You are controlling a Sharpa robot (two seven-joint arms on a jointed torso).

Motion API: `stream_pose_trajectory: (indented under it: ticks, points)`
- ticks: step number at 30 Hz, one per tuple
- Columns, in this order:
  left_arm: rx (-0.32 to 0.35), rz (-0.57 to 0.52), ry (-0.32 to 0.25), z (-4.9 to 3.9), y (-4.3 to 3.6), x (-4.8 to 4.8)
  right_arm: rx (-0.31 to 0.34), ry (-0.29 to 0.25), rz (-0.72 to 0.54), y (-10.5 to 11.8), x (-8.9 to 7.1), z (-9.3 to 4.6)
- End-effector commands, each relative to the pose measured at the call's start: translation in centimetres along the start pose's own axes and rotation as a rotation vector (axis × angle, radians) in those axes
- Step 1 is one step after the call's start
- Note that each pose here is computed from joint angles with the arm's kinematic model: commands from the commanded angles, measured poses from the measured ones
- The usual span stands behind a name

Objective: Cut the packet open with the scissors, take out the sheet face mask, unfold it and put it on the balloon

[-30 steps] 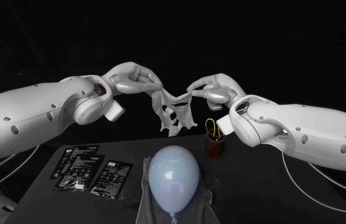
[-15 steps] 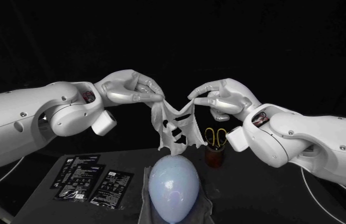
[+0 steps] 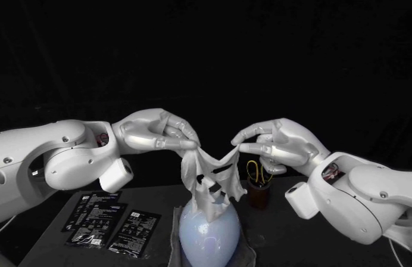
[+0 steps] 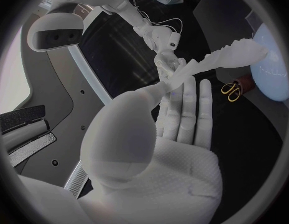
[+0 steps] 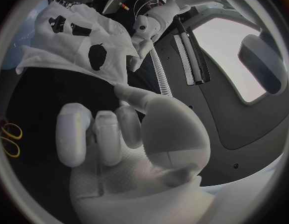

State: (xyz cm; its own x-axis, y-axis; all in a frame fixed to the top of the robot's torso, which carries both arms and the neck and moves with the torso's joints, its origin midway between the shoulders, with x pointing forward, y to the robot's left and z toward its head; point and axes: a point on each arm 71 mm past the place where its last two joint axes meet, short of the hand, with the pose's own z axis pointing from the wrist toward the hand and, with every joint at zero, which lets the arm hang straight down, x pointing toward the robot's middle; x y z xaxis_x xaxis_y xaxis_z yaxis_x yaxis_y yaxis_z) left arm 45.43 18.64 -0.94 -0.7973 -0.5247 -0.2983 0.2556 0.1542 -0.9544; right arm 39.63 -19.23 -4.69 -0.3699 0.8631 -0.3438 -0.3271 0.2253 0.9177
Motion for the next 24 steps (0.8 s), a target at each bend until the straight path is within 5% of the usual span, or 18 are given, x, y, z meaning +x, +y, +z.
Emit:
stream_pose_trajectory:
  ticks: [1,10,17,24]
  points:
    - [-0.022,-0.047,0.055,-0.35,0.35,0.92,0.013,0.036,0.025,-0.5,0.8,-0.9]
    - [-0.08,-0.084,0.105,-1.82,2.16,2.54,0.103,0.086,0.073,-3.4,2.7,-3.3]
    - [-0.16,-0.137,0.123,-2.69,6.11,4.06,0.184,0.118,0.109,-6.6,4.5,-4.7]
    - [-0.223,-0.086,0.105,-3.1,9.04,4.32,0.239,0.122,0.107,-9.8,5.4,-5.4]
